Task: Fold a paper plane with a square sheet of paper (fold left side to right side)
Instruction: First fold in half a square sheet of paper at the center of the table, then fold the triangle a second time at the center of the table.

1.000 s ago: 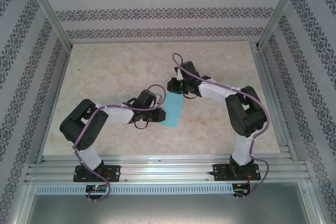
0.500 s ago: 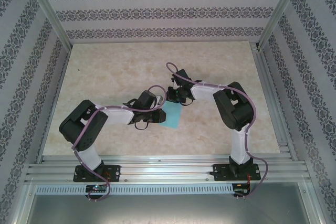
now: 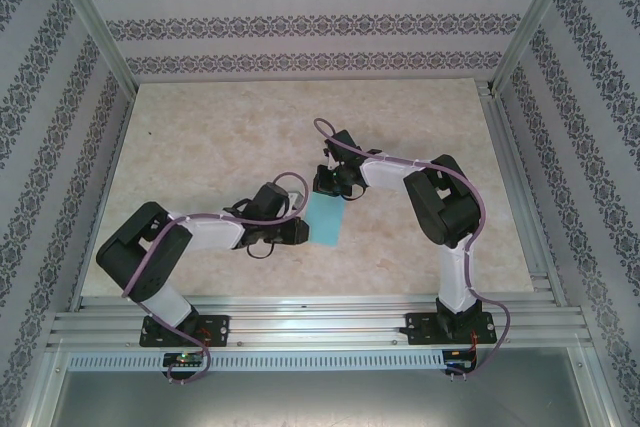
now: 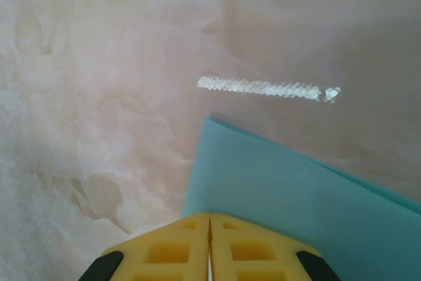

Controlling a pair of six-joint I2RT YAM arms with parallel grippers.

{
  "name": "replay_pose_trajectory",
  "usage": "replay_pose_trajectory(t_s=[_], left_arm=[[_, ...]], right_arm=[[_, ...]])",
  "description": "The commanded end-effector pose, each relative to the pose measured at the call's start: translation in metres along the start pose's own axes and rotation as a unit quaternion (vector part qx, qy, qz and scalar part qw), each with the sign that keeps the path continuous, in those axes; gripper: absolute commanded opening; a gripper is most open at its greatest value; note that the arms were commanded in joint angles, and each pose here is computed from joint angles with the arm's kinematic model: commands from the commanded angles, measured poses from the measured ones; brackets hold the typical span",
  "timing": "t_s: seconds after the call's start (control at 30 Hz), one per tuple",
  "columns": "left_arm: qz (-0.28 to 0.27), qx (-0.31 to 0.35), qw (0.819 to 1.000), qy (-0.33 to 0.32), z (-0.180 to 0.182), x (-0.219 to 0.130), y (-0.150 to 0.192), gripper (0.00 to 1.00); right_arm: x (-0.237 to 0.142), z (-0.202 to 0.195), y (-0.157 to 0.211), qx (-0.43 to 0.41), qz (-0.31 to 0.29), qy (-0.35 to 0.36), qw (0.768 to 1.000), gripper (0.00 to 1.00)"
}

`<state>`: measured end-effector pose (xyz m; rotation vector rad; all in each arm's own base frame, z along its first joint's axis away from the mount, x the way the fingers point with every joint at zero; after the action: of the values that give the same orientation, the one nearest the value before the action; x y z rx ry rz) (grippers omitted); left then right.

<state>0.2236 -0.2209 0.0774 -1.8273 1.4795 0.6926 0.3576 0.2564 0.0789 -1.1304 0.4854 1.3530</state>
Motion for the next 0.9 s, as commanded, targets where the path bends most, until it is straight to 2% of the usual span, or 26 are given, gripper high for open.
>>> replay_pose_trajectory(t_s=[0.0, 0.13, 0.27, 0.57, 0.7, 0.87], left_arm=[[0.127, -0.06, 0.985, -0.097, 0.049, -0.001, 0.06, 0.19], [0.127, -0.059, 0.986, -0.087, 0.049, -0.009, 0.066, 0.19], [0.102, -0.045, 0.991, -0.07, 0.032, -0.029, 0.058, 0.21], [0.005, -0.046, 0.999, -0.015, -0.007, -0.077, 0.007, 0.33], [0.004, -0.051, 0.999, 0.008, -0.014, -0.07, -0.011, 0.33], [0.019, -0.066, 0.997, 0.024, -0.016, -0.044, -0.032, 0.32]], right_arm=[[0.021, -0.029, 0.018, 0.01, 0.037, 0.065, 0.997, 0.09], [0.022, -0.026, 0.015, 0.006, 0.033, 0.051, 0.998, 0.09], [0.011, -0.015, 0.002, -0.007, 0.016, 0.03, 0.999, 0.1], [-0.066, 0.004, -0.042, -0.046, -0.056, 0.027, 0.997, 0.29], [-0.091, -0.013, -0.033, -0.031, -0.07, 0.037, 0.996, 0.35], [-0.096, -0.042, -0.005, 0.018, -0.075, 0.023, 0.997, 0.43]])
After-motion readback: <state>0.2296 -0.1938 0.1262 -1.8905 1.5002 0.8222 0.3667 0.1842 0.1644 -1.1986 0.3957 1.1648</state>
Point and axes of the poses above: each hand's point on the last joint's axis, 136 mm out from that joint toward the fingers, its own x axis out along the fingers, its own z axis along the line the jaws close on, y = z × x, the point moved 8 cm from there along -x, back along the fingers, and after that the axes turned 15 degrees about -x, right-handed, at the moved point
